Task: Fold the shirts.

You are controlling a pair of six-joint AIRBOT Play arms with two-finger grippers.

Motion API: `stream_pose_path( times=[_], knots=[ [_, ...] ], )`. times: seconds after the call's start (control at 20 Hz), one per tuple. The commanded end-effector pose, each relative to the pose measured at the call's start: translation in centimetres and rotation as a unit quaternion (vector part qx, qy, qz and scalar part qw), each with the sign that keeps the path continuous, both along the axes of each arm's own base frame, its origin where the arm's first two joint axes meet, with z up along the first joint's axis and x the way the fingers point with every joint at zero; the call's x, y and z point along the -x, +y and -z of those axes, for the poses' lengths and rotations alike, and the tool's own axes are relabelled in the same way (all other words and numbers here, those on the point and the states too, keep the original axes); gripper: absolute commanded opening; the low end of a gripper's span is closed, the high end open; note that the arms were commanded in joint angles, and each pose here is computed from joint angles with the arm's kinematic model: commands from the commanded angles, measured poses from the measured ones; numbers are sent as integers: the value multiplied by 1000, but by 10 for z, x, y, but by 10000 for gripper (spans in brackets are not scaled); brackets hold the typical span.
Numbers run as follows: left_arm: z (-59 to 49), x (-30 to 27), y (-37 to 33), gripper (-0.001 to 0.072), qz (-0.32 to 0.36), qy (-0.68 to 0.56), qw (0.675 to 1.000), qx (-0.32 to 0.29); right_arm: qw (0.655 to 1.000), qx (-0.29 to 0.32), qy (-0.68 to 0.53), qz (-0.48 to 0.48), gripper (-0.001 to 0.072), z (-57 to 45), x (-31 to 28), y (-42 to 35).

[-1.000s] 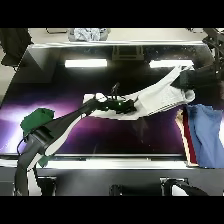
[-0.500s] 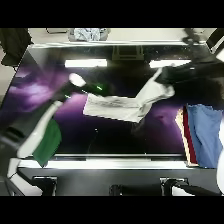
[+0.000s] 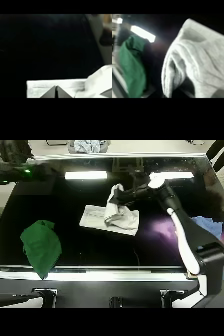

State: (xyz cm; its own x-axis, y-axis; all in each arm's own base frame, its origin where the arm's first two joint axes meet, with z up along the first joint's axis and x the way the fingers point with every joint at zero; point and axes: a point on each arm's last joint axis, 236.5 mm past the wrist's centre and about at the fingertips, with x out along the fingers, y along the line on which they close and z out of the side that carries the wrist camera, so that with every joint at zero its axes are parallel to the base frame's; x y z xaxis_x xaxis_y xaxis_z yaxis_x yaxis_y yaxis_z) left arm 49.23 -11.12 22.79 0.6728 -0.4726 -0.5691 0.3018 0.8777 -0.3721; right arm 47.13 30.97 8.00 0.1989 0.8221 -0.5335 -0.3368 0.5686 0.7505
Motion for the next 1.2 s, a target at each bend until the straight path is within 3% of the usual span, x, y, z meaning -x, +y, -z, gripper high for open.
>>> stream_pose_path(
  times=[0.0, 0.05, 0.1, 0.15, 0.3, 0.45, 0.6, 0.65, 0.75, 0.9, 1.05, 1.15],
  knots=[
    [-23, 15, 17, 33, -13, -18, 1000, -10, 998, -35, 43, 2, 52, 34, 0, 39],
    [-22, 16, 13, 34, -9, -16, 1000, -9, 998, -34, 43, 5, 194, 40, -2, 43],
    [-19, 16, 11, 33, -6, -14, 1000, -9, 999, -33, 37, 11, 511, 42, -6, 43],
    [-15, 17, 9, 33, -4, -9, 1000, -9, 999, -31, 22, 3, 689, 40, -7, 42],
    [-2, 17, 8, 34, 0, 3, 1000, -13, 1000, 11, -6, -25, 694, 34, -6, -3],
    [6, 17, 13, 34, -5, 11, 1000, -22, 990, 141, 4, -11, 694, 42, -5, -118],
    [7, 17, 15, 33, -7, 11, 1000, -26, 951, 290, 107, 11, 682, 78, 30, -237],
    [7, 17, 15, 34, -6, 11, 1000, -26, 943, 304, 134, 7, 674, 93, 43, -248],
    [7, 17, 15, 34, -6, 11, 1000, -26, 951, 269, 155, 10, 671, 123, 53, -226],
    [7, 17, 15, 34, -7, 11, 1000, -26, 976, 159, 137, 58, 620, 150, 35, -164],
    [7, 17, 15, 34, -7, 11, 1000, -25, 979, 115, 157, 54, 590, 167, 38, -131],
    [7, 17, 15, 34, -8, 12, 1000, -24, 984, 80, 153, 47, 439, 164, 35, -114]
  ],
)
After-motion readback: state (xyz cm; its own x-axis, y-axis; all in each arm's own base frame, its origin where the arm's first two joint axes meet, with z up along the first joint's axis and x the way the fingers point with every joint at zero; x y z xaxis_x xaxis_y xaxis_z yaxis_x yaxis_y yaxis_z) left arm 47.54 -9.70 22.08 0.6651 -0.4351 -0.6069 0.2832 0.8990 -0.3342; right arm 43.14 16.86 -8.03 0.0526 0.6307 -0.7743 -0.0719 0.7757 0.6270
